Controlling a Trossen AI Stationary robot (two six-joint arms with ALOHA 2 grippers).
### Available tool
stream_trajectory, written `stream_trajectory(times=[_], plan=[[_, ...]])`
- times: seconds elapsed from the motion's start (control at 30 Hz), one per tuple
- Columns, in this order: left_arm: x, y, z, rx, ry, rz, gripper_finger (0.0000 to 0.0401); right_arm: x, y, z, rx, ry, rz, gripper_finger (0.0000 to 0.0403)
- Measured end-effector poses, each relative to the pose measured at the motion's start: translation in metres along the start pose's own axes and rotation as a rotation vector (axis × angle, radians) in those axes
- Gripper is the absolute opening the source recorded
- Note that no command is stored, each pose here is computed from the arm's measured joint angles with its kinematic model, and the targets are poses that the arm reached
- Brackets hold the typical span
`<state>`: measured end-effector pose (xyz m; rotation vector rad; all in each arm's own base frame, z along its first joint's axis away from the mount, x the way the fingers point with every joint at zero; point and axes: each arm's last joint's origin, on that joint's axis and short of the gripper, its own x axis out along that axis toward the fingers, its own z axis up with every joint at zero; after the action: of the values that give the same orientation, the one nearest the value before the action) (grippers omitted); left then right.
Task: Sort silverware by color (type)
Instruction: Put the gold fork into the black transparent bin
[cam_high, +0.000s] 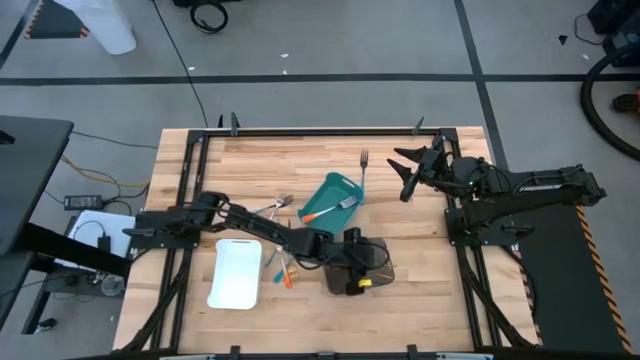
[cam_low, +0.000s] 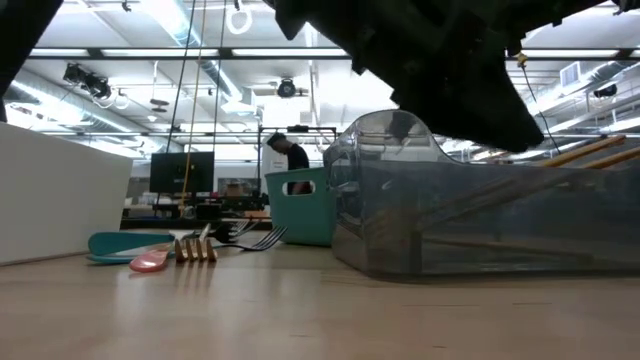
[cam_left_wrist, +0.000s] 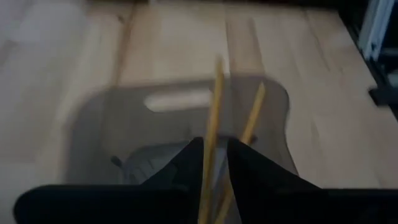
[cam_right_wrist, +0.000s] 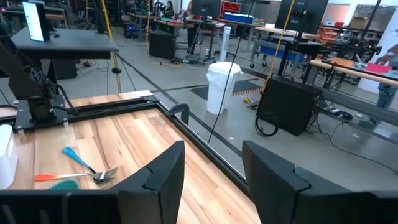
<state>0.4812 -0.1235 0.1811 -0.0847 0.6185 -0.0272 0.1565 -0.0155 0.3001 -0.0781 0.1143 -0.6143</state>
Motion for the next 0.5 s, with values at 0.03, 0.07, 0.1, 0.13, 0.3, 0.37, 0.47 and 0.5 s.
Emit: stream_trajectory(times=[0.03, 0.07, 0.1, 0.13, 0.3, 0.37, 0.47, 0.5], plan=[[0.001, 0.000, -0.001, 0.005, 0.007, 0.000, 0.0082, 0.000, 0.000, 0.000, 0.000, 0.000, 0.000, 0.0171], [0.001, 0.000, -0.002, 0.008, 0.003, -0.001, 0.0082, 0.000, 0.000, 0.000, 0.000, 0.000, 0.000, 0.0171], [0.002, 0.000, -0.001, 0.007, -0.008, -0.004, 0.0082, 0.000, 0.000, 0.000, -0.001, 0.000, 0.000, 0.0171], [0.003, 0.000, 0.000, 0.007, -0.015, -0.005, 0.0082, 0.000, 0.000, 0.000, -0.001, 0.000, 0.000, 0.0171], [0.010, 0.003, -0.004, -0.001, -0.020, 0.003, 0.0082, 0.000, 0.000, 0.000, 0.001, -0.001, 0.000, 0.0171], [0.013, 0.004, -0.008, 0.001, -0.007, 0.005, 0.0082, 0.000, 0.000, 0.000, 0.002, -0.001, 0.000, 0.0171], [0.019, 0.005, -0.013, -0.007, -0.004, 0.004, 0.0082, 0.000, 0.000, 0.000, 0.001, 0.000, 0.000, 0.0171], [0.021, 0.006, -0.016, -0.003, 0.006, 0.006, 0.0082, 0.000, 0.000, 0.000, 0.002, -0.001, 0.001, 0.0171]])
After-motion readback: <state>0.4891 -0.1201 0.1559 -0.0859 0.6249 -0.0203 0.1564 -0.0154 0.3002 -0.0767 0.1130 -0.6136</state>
